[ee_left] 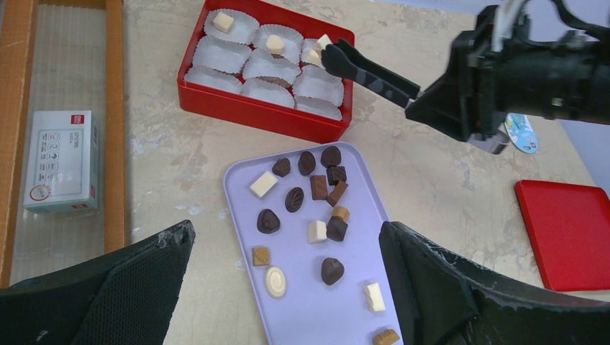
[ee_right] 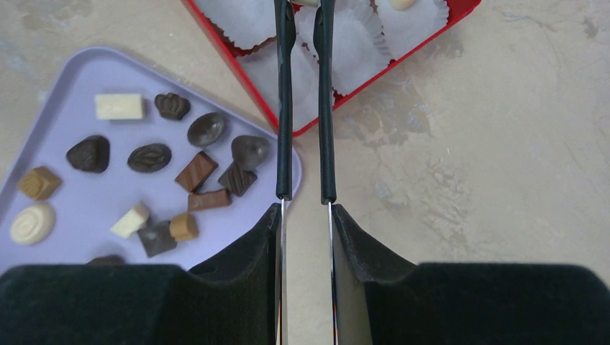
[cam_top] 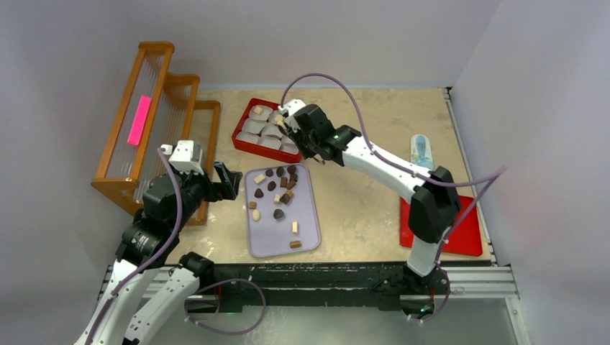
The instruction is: Pack the chocolate
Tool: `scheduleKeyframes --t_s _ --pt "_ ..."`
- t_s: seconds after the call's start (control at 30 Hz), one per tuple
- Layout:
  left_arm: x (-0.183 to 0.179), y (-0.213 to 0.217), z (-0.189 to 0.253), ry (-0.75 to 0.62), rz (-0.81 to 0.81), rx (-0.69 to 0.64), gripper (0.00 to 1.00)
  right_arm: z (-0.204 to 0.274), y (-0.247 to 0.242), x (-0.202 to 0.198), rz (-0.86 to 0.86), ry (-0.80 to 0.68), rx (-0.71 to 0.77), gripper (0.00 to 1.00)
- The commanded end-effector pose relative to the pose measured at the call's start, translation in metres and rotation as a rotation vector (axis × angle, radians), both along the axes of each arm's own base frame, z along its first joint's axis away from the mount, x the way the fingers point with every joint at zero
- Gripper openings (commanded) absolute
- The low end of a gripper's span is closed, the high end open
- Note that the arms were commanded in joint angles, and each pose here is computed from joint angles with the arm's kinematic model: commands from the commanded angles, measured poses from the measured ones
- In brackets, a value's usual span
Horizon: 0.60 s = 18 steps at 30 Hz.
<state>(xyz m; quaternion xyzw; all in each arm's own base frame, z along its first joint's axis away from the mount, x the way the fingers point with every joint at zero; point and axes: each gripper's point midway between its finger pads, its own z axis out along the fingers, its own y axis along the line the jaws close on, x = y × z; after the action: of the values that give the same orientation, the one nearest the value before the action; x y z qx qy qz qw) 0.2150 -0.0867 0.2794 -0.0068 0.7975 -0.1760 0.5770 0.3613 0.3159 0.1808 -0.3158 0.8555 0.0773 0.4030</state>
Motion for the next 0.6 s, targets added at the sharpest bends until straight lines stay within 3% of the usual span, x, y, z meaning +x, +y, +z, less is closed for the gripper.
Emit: scheduleKeyframes --t_s 0.0,0.57 --pt "0.002 -0.003 0.010 -0.027 -0.005 -0.028 1.00 0.026 0.006 0.032 -0.045 -0.101 -0.013 0.14" --pt "0.001 -0.002 0.011 -0.032 -0.004 -0.030 1.00 -0.023 -0.004 0.048 -0.108 0.011 -0.130 0.19"
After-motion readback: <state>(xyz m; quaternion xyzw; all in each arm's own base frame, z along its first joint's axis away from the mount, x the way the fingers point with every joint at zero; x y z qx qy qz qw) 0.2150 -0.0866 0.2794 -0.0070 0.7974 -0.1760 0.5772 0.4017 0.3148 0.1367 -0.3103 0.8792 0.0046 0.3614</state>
